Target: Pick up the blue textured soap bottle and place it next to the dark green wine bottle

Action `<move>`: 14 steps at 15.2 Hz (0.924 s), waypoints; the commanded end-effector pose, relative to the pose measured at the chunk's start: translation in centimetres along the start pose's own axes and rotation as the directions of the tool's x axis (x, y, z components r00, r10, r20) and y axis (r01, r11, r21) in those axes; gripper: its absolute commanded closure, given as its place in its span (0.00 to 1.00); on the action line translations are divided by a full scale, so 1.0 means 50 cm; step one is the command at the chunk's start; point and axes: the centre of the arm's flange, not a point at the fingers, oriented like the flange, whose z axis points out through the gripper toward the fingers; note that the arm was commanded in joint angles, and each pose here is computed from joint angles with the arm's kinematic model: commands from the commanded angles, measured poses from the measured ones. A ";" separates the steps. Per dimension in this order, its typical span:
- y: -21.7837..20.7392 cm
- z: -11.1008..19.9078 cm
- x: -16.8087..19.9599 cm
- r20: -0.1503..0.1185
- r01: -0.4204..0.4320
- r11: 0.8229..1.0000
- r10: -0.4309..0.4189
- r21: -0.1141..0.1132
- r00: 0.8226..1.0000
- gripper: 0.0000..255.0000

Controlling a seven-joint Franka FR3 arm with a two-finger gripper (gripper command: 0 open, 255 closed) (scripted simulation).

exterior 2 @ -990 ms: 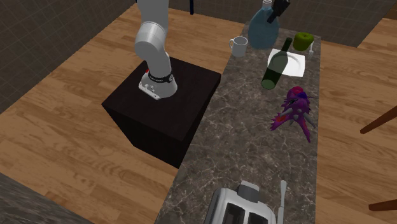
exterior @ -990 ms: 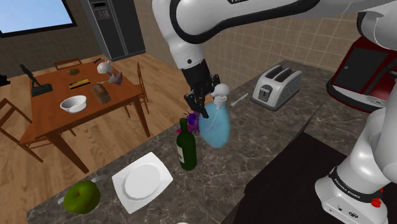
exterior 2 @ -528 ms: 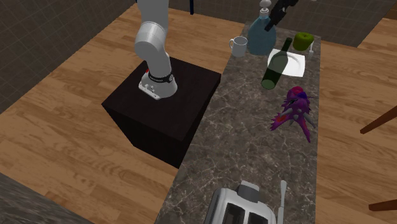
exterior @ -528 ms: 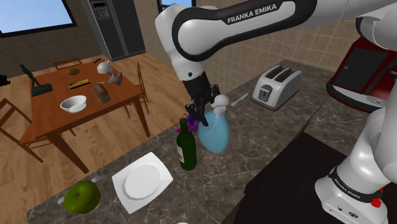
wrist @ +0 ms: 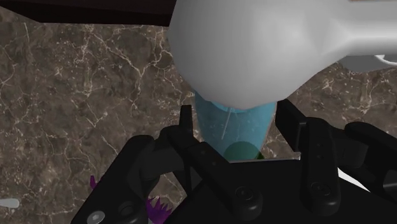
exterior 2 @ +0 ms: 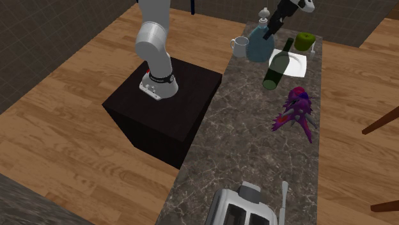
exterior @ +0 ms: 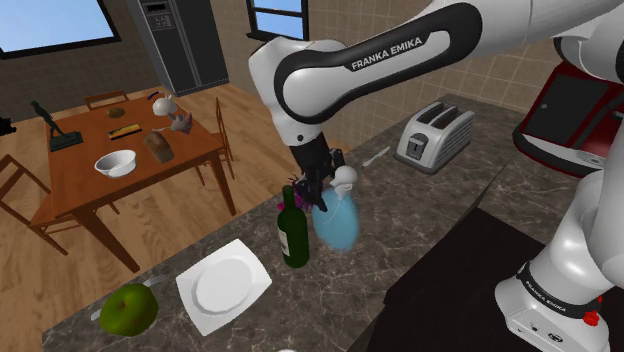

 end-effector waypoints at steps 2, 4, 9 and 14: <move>-0.003 0.029 0.012 -0.001 0.000 1.000 0.000 0.000 1.000 1.00; -0.006 0.049 0.020 -0.001 0.000 1.000 0.000 0.000 1.000 1.00; -0.012 0.097 0.039 -0.001 0.000 1.000 0.000 0.000 1.000 1.00; -0.017 0.146 0.059 -0.001 0.000 1.000 0.000 0.000 1.000 1.00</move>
